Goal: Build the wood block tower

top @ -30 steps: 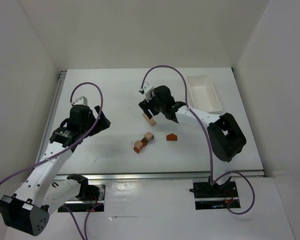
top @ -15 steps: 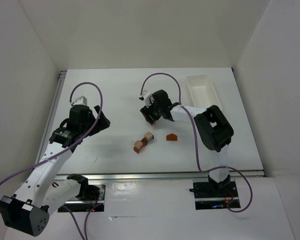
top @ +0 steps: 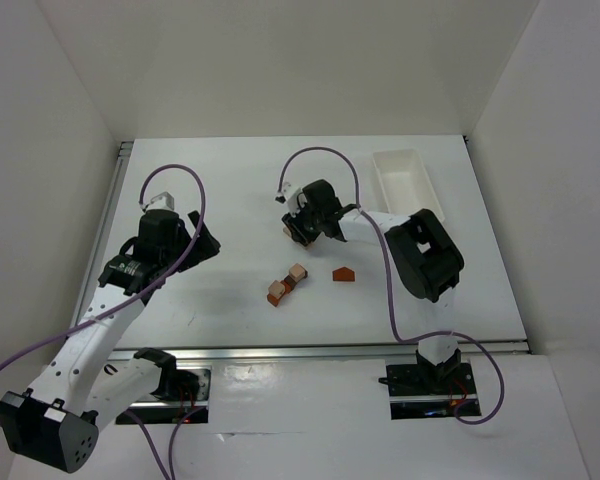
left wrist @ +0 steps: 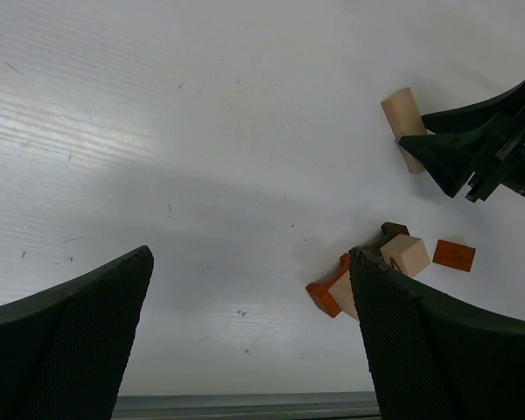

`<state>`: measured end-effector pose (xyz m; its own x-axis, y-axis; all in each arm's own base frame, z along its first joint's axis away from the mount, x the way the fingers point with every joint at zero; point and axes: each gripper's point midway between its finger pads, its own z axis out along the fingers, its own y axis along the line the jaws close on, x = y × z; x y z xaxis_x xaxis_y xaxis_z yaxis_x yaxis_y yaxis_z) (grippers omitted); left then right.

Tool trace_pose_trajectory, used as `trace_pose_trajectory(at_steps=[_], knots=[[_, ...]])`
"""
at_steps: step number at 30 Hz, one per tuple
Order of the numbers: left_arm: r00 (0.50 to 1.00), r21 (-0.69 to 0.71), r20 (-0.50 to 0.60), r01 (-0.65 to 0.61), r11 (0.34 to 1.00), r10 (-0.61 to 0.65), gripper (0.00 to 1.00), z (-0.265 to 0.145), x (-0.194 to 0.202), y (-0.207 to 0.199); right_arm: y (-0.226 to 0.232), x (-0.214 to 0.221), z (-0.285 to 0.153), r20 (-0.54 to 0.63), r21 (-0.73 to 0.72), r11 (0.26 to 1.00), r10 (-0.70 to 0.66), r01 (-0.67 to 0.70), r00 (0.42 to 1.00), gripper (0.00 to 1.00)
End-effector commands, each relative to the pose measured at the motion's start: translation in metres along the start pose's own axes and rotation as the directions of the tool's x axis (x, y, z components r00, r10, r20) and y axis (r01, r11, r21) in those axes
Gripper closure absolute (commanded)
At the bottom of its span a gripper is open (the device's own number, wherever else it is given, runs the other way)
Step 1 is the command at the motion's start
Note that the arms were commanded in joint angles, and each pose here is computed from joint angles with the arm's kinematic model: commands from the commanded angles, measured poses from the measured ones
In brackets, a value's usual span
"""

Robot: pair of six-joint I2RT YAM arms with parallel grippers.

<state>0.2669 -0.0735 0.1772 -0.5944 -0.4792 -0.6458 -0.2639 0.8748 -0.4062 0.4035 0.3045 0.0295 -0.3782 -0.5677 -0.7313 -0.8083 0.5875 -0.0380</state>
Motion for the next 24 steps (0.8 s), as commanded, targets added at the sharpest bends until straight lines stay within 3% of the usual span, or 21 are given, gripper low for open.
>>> trace_pose_trajectory(at_steps=[1, 4, 6, 8, 10, 12, 13, 14, 16, 17, 19, 24], knots=[[1.0, 0.009, 0.018, 0.012, 1.0, -0.013, 0.02, -0.001, -0.004, -0.001, 0.003, -0.027, -0.013, 0.066, -0.036, 0.994, -0.102, 0.104, 0.993, 0.75], [1.0, 0.016, 0.012, 0.012, 1.0, -0.013, 0.02, -0.001, -0.003, -0.003, 0.005, -0.052, -0.037, 0.146, -0.035, 0.962, -0.262, 0.27, 0.954, 0.78], [1.0, 0.045, 0.029, 0.006, 0.999, -0.007, 0.02, -0.006, -0.006, -0.007, 0.005, -0.08, -0.064, 0.233, -0.021, 0.915, -0.388, 0.403, 0.892, 0.78], [1.0, 0.054, 0.023, -0.003, 0.999, 0.002, 0.02, -0.006, -0.005, -0.008, 0.026, -0.087, -0.085, 0.303, -0.119, 0.862, -0.441, 0.493, 0.845, 0.78], [1.0, 0.069, 0.025, -0.003, 0.998, 0.001, 0.02, -0.007, -0.004, -0.01, 0.037, -0.103, -0.113, 0.385, -0.14, 0.778, -0.527, 0.613, 0.757, 0.78], [1.0, 0.081, 0.028, -0.012, 0.997, 0.009, 0.02, -0.009, -0.004, -0.011, 0.061, -0.099, -0.137, 0.459, -0.256, 0.694, -0.525, 0.673, 0.717, 0.78], [1.0, 0.098, 0.027, -0.012, 0.995, 0.009, 0.02, -0.01, -0.005, -0.015, 0.066, -0.099, -0.145, 0.494, -0.243, 0.621, -0.582, 0.745, 0.646, 0.78], [1.0, 0.098, 0.027, -0.012, 0.995, 0.009, 0.02, -0.01, -0.005, -0.015, 0.078, -0.088, -0.157, 0.496, -0.319, 0.581, -0.571, 0.749, 0.654, 0.78], [1.0, 0.108, 0.019, -0.012, 0.994, 0.01, 0.02, -0.01, -0.003, -0.016, 0.092, -0.083, -0.159, 0.511, -0.335, 0.499, -0.616, 0.799, 0.599, 0.78], [1.0, 0.116, 0.014, -0.021, 0.993, 0.019, 0.02, -0.011, -0.002, -0.017, 0.098, -0.072, -0.162, 0.488, -0.375, 0.478, -0.627, 0.794, 0.608, 0.78], [1.0, 0.119, 0.0, -0.021, 0.993, 0.021, 0.02, -0.011, 0.001, -0.017, 0.111, -0.062, -0.163, 0.498, -0.389, 0.394, -0.671, 0.833, 0.55, 0.78], [1.0, 0.127, -0.004, -0.021, 0.992, 0.022, 0.03, -0.016, 0.001, -0.019, 0.129, -0.045, -0.153, 0.448, -0.428, 0.312, -0.742, 0.848, 0.498, 0.78]])
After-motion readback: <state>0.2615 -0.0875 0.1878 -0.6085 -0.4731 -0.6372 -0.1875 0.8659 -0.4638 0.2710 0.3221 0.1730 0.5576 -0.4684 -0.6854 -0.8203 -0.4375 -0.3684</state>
